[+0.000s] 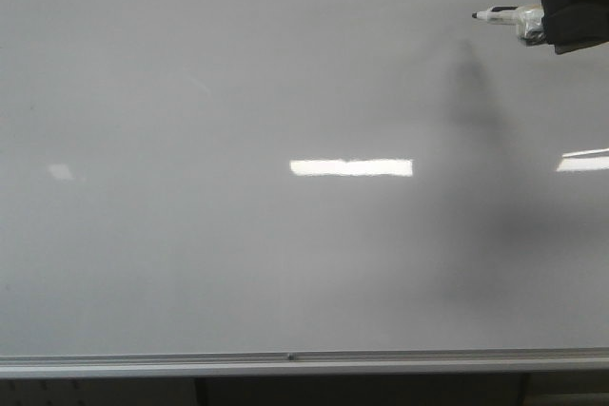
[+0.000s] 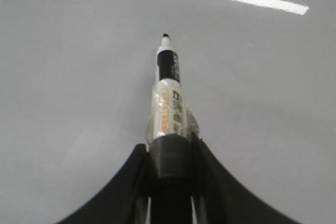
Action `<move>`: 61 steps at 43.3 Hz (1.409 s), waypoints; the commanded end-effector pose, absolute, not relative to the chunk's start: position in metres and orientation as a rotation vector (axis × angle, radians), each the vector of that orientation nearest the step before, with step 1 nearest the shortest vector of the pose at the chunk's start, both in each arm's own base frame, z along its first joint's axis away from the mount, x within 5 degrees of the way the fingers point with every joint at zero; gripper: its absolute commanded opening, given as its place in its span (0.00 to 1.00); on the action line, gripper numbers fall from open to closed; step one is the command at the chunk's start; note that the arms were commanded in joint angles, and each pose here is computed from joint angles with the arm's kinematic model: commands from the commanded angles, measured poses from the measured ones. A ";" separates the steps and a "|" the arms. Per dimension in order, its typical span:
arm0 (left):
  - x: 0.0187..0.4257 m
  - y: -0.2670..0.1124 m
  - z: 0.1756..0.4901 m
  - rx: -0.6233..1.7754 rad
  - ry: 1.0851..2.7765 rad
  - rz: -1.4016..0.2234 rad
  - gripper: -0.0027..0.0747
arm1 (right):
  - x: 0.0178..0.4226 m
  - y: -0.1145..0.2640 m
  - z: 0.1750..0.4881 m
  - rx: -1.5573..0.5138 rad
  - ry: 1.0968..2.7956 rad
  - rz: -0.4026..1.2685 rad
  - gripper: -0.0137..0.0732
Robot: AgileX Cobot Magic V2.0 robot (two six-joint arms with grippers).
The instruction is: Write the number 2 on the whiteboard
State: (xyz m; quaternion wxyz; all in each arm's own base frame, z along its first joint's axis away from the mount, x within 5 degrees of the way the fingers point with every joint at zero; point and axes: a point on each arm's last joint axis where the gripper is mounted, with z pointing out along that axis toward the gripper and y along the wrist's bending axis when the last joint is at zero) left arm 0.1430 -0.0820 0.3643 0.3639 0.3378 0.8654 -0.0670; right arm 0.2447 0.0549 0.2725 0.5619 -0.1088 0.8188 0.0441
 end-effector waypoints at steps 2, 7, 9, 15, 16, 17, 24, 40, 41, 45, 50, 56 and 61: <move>0.146 -0.084 0.377 0.817 2.151 -0.199 0.74 | 0.254 0.056 0.288 -0.235 1.794 0.089 0.13; 0.146 -0.084 0.377 0.817 2.151 -0.199 0.74 | 0.257 0.055 0.282 -0.242 1.816 0.078 0.13; 0.146 -0.084 0.377 0.817 2.151 -0.199 0.74 | 0.258 0.052 0.282 -0.234 1.819 0.069 0.12; 0.146 -0.084 0.377 0.817 2.151 -0.199 0.74 | 0.260 0.038 0.279 -0.190 1.864 0.034 0.12; 0.146 -0.084 0.377 0.817 2.151 -0.199 0.74 | 0.260 0.036 0.277 -0.184 1.879 0.029 0.12; 0.146 -0.084 0.377 0.817 2.151 -0.199 0.74 | 0.259 0.033 0.276 -0.176 1.896 0.023 0.12; 0.146 -0.084 0.377 0.817 2.151 -0.199 0.74 | 0.256 0.033 0.265 -0.196 2.017 0.037 0.12; 0.146 -0.084 0.377 0.817 2.150 -0.199 0.74 | 0.263 0.050 0.245 -0.266 2.094 0.073 0.12; 0.146 -0.084 0.377 0.817 2.150 -0.199 0.74 | 0.263 0.050 0.245 -0.267 2.094 0.072 0.12; 0.146 -0.084 0.377 0.817 2.150 -0.199 0.74 | 0.263 0.045 0.244 -0.250 2.107 0.061 0.12; 0.146 -0.084 0.377 0.817 2.150 -0.199 0.74 | 0.264 0.030 0.242 -0.191 2.138 0.029 0.12; 0.146 -0.084 0.377 0.817 2.150 -0.199 0.74 | 0.265 0.026 0.246 -0.174 2.129 0.022 0.12; 0.146 -0.084 0.377 0.816 2.149 -0.199 0.74 | 0.261 0.031 0.257 -0.198 2.120 0.041 0.12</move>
